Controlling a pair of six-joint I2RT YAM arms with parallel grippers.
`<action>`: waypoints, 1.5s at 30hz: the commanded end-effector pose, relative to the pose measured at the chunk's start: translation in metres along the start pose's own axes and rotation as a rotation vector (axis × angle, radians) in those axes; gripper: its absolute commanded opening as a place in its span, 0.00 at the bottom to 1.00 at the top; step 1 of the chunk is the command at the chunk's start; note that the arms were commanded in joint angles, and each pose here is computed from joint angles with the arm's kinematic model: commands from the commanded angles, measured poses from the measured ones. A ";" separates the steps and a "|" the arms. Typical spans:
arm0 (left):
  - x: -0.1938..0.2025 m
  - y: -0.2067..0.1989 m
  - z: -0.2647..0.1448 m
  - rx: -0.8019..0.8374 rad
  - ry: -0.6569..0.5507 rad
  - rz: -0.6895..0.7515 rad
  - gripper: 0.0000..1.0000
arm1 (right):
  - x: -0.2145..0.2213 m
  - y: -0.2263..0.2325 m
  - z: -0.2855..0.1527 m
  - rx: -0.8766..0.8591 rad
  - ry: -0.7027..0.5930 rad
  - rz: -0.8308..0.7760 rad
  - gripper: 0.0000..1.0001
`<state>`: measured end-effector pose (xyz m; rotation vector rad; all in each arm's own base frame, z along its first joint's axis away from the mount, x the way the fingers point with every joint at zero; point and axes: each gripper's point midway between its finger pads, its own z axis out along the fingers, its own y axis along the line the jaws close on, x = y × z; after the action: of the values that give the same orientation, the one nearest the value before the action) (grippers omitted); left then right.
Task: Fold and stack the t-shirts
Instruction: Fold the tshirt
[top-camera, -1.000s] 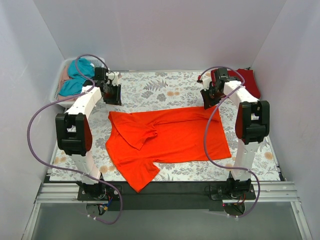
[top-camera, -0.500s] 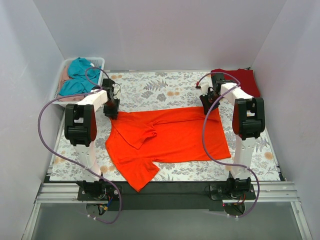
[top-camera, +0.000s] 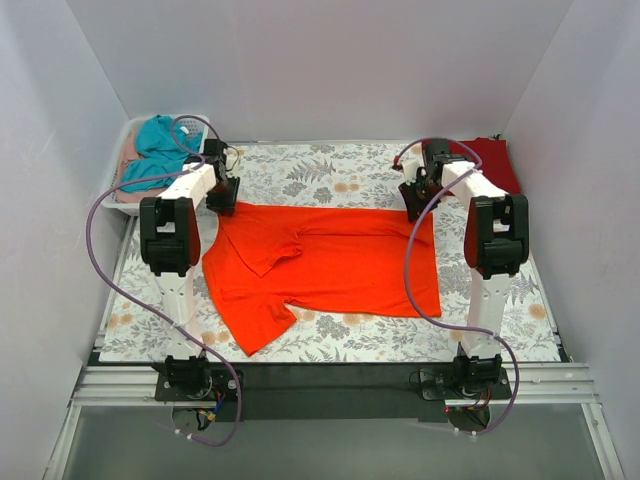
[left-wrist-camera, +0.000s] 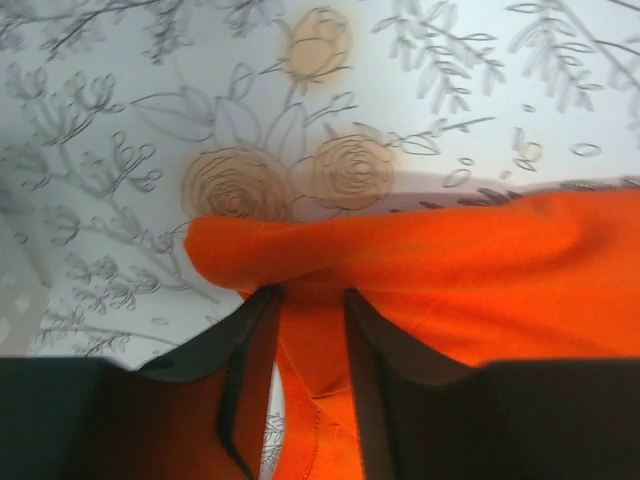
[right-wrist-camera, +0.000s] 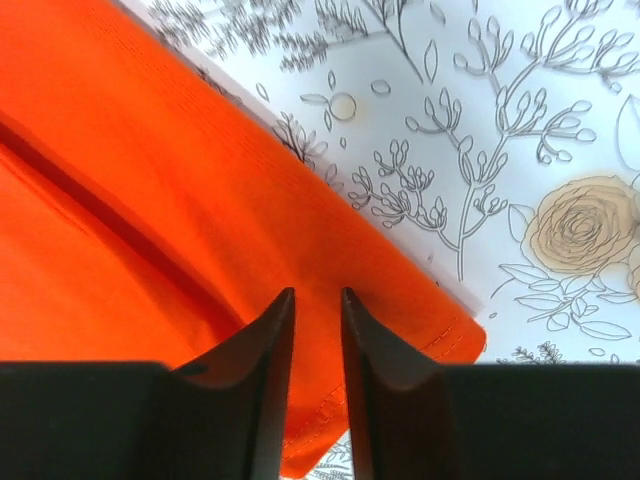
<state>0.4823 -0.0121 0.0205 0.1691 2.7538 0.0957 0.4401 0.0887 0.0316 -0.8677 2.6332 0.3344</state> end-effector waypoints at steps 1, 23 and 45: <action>-0.026 -0.030 -0.043 0.209 -0.097 0.028 0.36 | -0.039 0.006 -0.033 -0.022 -0.130 -0.016 0.34; 0.032 -0.193 -0.097 0.495 -0.029 0.262 0.54 | 0.013 0.043 -0.045 -0.095 0.014 -0.121 0.51; 0.027 -0.207 -0.067 0.455 -0.040 0.329 0.47 | 0.043 0.038 -0.027 -0.074 0.118 -0.150 0.35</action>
<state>0.3982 -0.2067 0.0379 0.7033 2.7208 -0.4522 0.3823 0.0892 0.0499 -1.0961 2.6459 0.3676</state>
